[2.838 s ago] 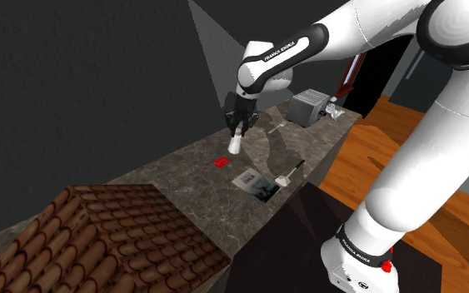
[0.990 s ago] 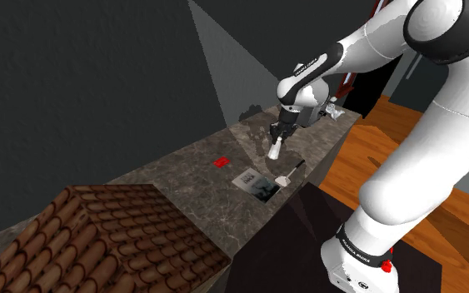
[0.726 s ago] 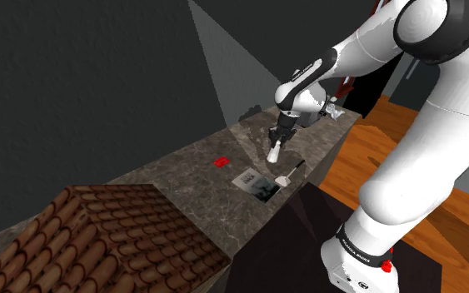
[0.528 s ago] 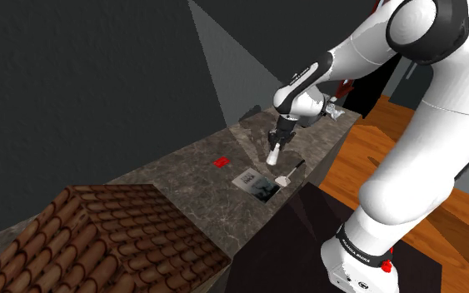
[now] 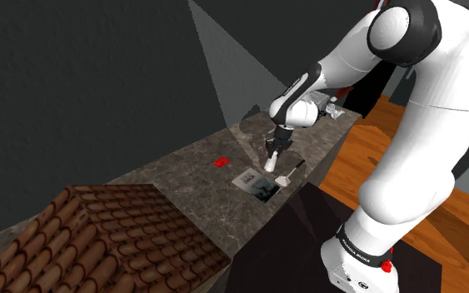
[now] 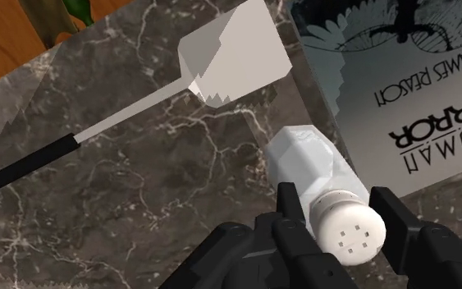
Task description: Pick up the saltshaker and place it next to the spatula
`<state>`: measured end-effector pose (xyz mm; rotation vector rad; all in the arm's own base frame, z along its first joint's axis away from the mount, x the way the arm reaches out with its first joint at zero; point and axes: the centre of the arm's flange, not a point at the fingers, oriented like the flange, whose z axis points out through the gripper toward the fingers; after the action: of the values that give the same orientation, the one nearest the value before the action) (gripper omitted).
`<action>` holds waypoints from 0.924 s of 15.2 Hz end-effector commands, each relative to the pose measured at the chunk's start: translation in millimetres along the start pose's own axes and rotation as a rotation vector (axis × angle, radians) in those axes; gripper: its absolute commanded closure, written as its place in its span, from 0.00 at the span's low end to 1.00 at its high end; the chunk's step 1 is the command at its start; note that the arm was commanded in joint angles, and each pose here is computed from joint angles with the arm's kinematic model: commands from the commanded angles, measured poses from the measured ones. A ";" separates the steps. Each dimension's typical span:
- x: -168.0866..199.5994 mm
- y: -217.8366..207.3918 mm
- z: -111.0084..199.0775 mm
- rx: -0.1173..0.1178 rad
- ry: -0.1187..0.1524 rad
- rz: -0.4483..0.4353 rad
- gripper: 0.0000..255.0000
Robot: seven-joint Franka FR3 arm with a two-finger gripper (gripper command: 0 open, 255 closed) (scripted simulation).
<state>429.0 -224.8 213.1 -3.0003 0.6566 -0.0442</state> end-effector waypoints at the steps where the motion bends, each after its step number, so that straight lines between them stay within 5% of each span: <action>1: 0.2 0.6 9.5 0.000 0.001 0.000 1.00; 11: 0.0 1.9 26.8 0.000 0.001 0.000 1.00; 12: 0.0 1.9 26.8 0.000 0.001 0.000 0.00; 14: 0.0 1.9 26.8 0.000 0.001 0.000 0.00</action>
<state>429.4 -224.8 186.3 -3.0004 0.6566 -0.0450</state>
